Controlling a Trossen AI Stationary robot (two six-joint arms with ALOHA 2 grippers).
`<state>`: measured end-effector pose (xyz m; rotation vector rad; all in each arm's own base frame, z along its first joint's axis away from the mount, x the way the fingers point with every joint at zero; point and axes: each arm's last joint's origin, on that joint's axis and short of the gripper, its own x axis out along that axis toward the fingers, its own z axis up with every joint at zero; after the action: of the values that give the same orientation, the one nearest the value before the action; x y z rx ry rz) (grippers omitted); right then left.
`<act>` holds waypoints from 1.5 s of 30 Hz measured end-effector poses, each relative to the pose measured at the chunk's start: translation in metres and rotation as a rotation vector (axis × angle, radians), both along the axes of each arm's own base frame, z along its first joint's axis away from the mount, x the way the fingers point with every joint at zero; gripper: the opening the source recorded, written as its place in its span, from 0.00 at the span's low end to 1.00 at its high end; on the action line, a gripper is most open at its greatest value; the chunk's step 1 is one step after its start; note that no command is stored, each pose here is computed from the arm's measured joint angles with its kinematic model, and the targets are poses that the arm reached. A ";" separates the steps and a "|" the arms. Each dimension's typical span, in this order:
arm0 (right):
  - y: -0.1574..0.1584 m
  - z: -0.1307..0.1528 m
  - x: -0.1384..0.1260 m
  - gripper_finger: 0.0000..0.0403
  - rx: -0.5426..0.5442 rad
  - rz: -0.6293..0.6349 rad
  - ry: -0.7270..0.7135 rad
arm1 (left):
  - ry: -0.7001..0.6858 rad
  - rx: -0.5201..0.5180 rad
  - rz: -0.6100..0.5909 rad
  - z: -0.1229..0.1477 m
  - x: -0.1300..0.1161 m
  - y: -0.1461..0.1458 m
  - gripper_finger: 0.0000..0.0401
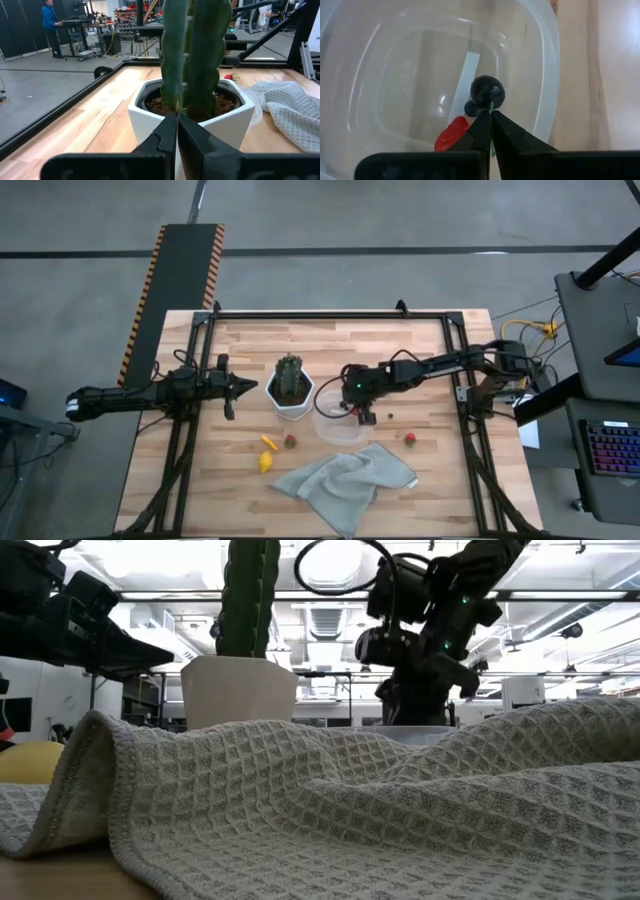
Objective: Pick and placing Produce into tupperware
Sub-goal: Put the cherry into the transparent bin, then put the blackberry into the transparent bin
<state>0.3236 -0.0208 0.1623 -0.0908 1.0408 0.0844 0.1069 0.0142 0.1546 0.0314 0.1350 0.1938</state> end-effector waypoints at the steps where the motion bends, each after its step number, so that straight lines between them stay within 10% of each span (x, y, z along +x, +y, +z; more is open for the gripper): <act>1: 0.000 -0.001 0.000 0.02 0.000 0.000 0.001 | 0.001 0.000 0.000 0.000 0.000 0.000 0.00; 19: 0.000 -0.005 0.001 0.03 -0.002 0.006 0.013 | 0.001 0.000 0.000 0.000 0.000 0.000 0.00; 33: 0.000 -0.002 0.002 0.21 -0.006 0.005 0.005 | 0.001 0.000 0.000 0.000 0.000 0.000 0.00; 45: -0.002 0.047 -0.014 0.29 -0.053 0.014 -0.093 | 0.001 0.000 0.000 0.000 0.000 0.000 0.00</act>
<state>0.3100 -0.0226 0.2098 -0.1484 0.9497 0.0646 0.1069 0.0143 0.1545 0.0314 0.1356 0.1939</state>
